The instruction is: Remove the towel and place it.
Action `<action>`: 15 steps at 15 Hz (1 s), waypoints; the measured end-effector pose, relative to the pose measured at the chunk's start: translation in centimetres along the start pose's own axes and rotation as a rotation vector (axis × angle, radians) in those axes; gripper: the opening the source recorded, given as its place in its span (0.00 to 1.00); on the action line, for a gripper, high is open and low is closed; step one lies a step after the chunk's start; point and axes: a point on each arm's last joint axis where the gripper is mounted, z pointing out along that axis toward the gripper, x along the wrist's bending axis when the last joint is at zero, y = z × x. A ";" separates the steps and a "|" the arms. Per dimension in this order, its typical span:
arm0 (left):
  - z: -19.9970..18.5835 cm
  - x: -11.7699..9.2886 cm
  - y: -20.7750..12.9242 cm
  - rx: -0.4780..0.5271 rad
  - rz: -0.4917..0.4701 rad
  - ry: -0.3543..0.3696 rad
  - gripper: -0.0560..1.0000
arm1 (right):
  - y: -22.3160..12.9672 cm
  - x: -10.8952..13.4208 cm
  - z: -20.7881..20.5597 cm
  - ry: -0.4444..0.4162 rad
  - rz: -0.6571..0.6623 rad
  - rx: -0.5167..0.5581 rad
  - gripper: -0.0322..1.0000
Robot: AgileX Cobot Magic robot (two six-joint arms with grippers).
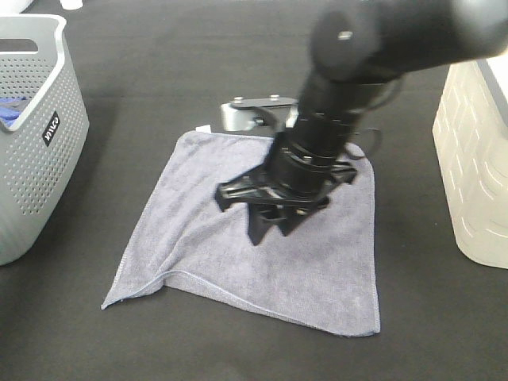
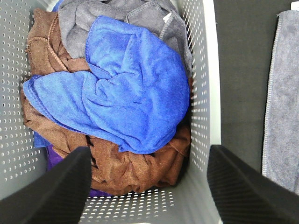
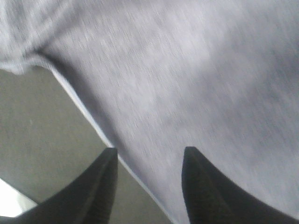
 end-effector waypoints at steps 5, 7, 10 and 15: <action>0.0 0.0 0.0 0.000 0.000 0.000 0.67 | 2.7 5.2 4.8 0.014 -0.136 0.060 0.45; 0.0 0.0 0.0 0.000 0.000 0.000 0.67 | 4.1 5.7 6.0 0.018 -0.145 0.049 0.46; 0.0 0.0 0.0 0.000 0.000 0.000 0.67 | 4.8 5.8 6.9 0.018 -0.145 0.045 0.46; 0.0 0.0 0.0 0.000 0.001 0.000 0.67 | 4.6 5.2 9.1 0.001 -0.137 0.111 0.45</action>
